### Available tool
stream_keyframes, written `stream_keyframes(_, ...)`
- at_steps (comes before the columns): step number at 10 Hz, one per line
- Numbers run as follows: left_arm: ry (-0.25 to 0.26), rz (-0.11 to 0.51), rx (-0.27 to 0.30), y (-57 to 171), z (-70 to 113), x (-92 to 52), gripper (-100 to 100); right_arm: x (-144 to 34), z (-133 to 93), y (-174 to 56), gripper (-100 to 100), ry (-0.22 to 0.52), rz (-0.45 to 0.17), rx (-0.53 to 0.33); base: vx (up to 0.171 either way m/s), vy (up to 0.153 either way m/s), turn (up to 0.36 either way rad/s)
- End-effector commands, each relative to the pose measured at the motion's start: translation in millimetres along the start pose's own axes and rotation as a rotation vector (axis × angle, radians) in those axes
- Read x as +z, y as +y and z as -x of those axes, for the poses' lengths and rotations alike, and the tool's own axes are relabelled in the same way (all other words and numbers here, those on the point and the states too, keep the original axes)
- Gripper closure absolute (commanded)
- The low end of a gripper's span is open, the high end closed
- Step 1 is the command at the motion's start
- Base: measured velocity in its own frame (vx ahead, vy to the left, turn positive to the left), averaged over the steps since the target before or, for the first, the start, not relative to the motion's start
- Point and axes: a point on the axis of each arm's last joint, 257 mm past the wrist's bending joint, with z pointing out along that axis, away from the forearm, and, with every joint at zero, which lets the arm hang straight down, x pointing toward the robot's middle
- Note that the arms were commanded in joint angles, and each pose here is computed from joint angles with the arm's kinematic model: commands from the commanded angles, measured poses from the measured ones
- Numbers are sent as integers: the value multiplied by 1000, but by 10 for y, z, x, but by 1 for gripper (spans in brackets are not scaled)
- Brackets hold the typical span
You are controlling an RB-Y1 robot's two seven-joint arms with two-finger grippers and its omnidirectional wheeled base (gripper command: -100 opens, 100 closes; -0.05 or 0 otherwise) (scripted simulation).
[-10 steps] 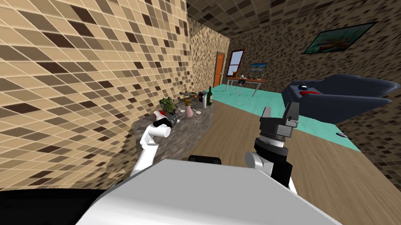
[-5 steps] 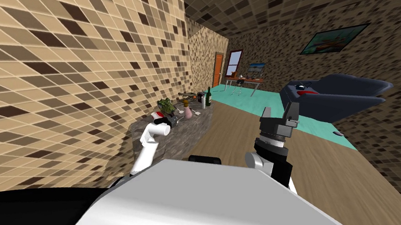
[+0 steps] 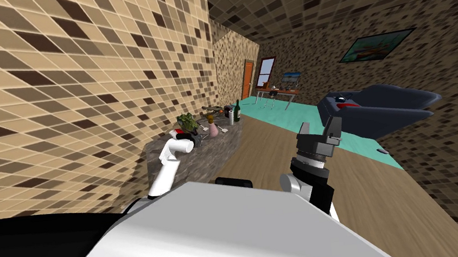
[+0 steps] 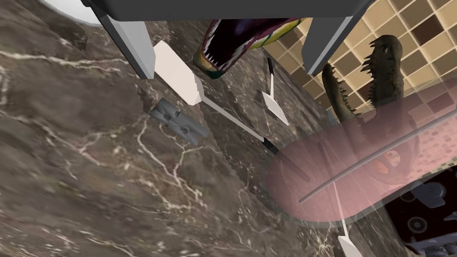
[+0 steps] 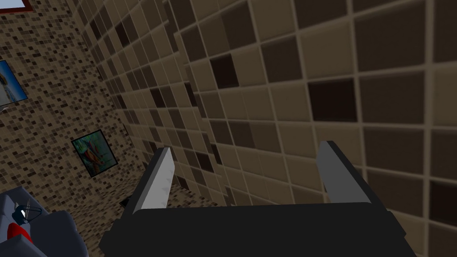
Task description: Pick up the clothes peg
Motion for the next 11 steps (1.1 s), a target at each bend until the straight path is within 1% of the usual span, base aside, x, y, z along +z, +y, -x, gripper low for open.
stream_keyframes(1, 20, 46, -1, 82, -5, 14, -100, 0, 0, 0, 0, 0, 0, 0, 36, -3, -50)
stream_keyframes(2, 25, 71, -1, 147, -19, 10, -100, 0, 0, 0, 0, 0, 0, 0, 38, -1, -27)
stream_keyframes(5, 62, 155, -5, 310, -13, 6, -100, 0, 0, 0, 0, 0, 0, 0, 51, -5, -41)
stream_keyframes(11, 123, 328, -12, 697, -22, -78, -100, 0, 0, 0, 0, 0, 0, 0, 53, 1, -34)
